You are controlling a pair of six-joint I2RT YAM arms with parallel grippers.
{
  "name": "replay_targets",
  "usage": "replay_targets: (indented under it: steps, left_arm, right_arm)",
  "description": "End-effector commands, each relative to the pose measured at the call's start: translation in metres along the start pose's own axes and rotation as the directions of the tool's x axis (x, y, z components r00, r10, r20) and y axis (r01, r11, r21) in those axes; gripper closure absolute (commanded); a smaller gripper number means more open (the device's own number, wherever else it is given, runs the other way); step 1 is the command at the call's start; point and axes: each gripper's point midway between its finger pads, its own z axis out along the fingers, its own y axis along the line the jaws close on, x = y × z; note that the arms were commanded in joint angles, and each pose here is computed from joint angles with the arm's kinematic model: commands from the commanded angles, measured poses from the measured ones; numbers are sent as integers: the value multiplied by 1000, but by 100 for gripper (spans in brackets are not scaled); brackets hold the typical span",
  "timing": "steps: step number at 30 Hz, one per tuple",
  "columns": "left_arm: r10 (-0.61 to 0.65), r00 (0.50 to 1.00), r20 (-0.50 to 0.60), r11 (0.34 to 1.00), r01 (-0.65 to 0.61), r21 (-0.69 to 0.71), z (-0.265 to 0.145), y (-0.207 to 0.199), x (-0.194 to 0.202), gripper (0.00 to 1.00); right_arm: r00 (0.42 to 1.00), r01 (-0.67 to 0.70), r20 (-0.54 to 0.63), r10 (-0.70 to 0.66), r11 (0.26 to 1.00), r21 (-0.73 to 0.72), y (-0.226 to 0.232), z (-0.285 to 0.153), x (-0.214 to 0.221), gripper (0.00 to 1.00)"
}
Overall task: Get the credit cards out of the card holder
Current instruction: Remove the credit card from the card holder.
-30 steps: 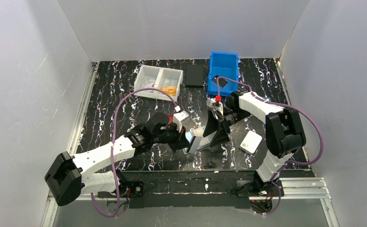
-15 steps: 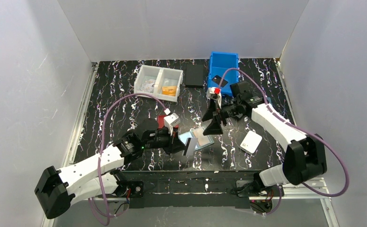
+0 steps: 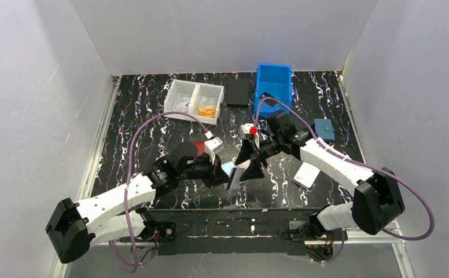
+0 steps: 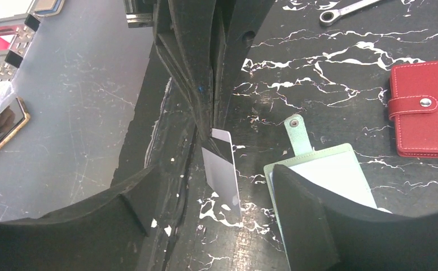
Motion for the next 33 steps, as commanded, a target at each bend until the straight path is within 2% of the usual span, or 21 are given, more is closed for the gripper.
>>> replay_targets:
  steps: [1,5,7,8,9,11,12,15,18,19,20,23,25,26,28,31,33]
  left_arm:
    - [44,999,30,998,-46,41,-1,-12,-18,100]
    - [40,998,42,999,-42,29,-2,-11,-20,100]
    - [35,998,55,999,-35,2,-4,-7,-21,100]
    - [31,998,62,999,-30,-12,-4,-5,-21,100]
    - [27,997,72,999,-26,-25,-5,-3,-21,100]
    - [6,995,98,998,0,-59,-7,3,-23,97]
    - [-18,993,118,996,28,-88,-9,7,-25,88]
    - [-174,960,219,958,217,-189,-15,26,-28,45]
    - [-403,844,354,860,481,-169,-26,33,-29,13]
    - [-485,779,398,810,572,-132,-29,33,-29,4]
    - [-540,716,443,765,637,-97,-33,36,-29,2]
    - [-708,490,508,623,773,122,-37,36,-31,2]
    - [-809,318,495,490,830,267,-40,36,-34,2]
    - [-840,250,481,430,847,311,-40,38,-34,2]
    - [-874,156,460,344,868,359,-41,39,-38,2]
    - [-898,53,438,244,888,391,-38,41,-49,2]
    - [-909,-47,413,136,905,404,-30,46,-54,2]
  right_arm:
    - [998,61,17,-60,998,-6,2,-3,-13,27]
    - [999,54,-1,-54,998,-30,5,-1,-9,57]
    - [998,56,-10,-57,998,-41,7,-2,-8,83]
    - [998,60,-12,-61,997,-46,8,-2,-9,92]
    - [998,62,-13,-63,997,-53,9,-3,-10,97]
    - [997,67,-21,-68,996,-59,12,-4,-12,99]
    - [997,71,-28,-73,996,-52,11,-5,-12,99]
    - [995,77,-68,-76,997,4,1,-9,-13,99]
    - [987,107,-128,-97,991,79,-12,-16,-11,99]
    - [982,127,-151,-111,986,105,-16,-19,-11,99]
    - [978,148,-170,-125,980,133,-20,-22,-11,99]
    - [962,230,-205,-182,944,238,-34,-34,-18,99]
    - [951,283,-211,-224,906,315,-43,-40,-25,99]
    - [945,308,-215,-246,890,336,-46,-43,-28,99]
    - [937,334,-225,-266,871,361,-53,-45,-31,99]
    - [928,364,-221,-300,856,366,-56,-43,-34,99]
    - [923,377,-222,-314,857,352,-54,-38,-33,99]
